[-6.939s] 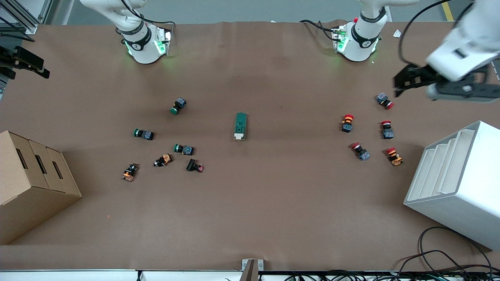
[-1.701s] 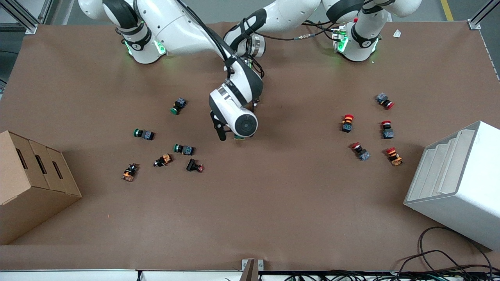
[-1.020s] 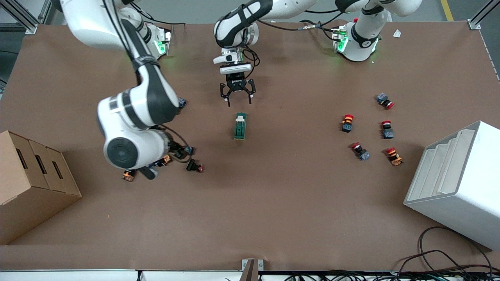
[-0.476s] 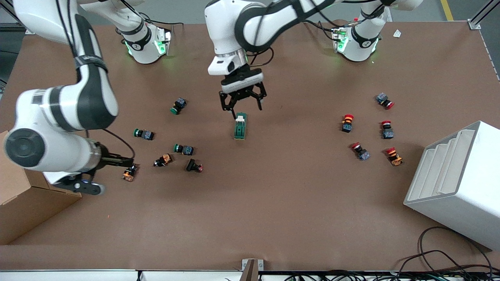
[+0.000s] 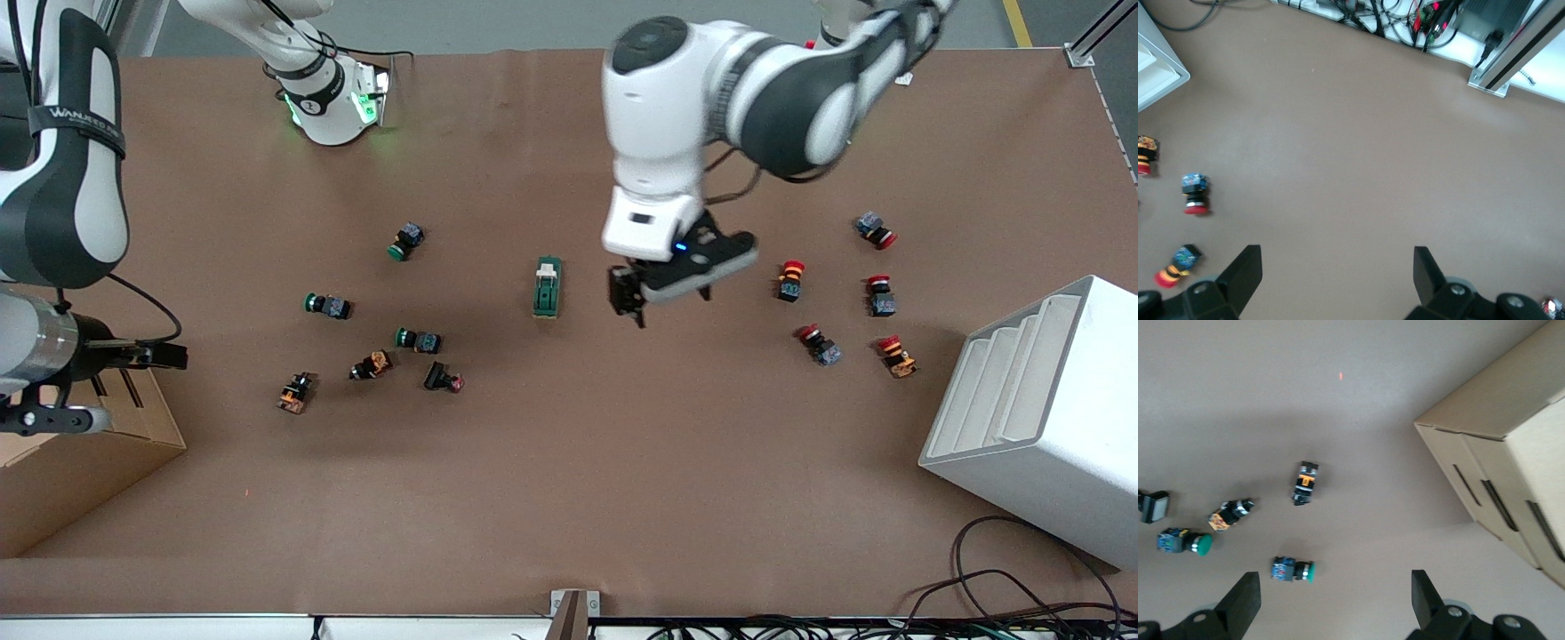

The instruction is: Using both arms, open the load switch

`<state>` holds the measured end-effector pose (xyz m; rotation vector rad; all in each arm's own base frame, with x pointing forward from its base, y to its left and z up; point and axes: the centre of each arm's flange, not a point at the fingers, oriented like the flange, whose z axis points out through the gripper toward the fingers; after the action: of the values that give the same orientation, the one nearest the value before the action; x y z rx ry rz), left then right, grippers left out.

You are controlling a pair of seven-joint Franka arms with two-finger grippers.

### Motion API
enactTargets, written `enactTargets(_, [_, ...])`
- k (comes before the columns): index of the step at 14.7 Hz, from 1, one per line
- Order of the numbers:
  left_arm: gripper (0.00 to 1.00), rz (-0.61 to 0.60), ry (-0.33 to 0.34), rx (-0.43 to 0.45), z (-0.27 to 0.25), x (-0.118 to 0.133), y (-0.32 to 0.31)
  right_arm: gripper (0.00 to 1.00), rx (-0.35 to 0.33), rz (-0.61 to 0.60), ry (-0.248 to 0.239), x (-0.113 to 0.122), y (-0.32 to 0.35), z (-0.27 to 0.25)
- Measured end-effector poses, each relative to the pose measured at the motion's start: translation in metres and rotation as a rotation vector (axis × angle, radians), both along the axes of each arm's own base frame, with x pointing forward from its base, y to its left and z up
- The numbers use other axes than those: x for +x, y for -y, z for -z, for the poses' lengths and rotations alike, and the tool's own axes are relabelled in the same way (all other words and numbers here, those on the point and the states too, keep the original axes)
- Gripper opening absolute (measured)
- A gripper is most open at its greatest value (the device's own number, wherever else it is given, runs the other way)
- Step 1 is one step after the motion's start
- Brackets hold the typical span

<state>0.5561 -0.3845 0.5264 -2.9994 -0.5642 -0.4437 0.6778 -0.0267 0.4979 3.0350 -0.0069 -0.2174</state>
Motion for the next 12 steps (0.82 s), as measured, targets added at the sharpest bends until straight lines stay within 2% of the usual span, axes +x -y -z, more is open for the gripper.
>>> enactTargets(2, [1.00, 0.008, -0.062, -0.057, -0.027, 0.020, -0.054, 1.00, -0.002, 0.003, -0.001, -0.001, 0.013, -0.001])
enactTargets(5, [1.00, 0.068, -0.100, -0.115, -0.071, 0.031, -0.132, 1.00, -0.001, 0.013, 0.012, -0.001, 0.029, -0.004])
enactTargets(12, [1.00, 0.287, -0.184, -0.055, -0.103, 0.014, -0.246, 1.00, 0.010, -0.002, 0.034, 0.001, 0.024, -0.014])
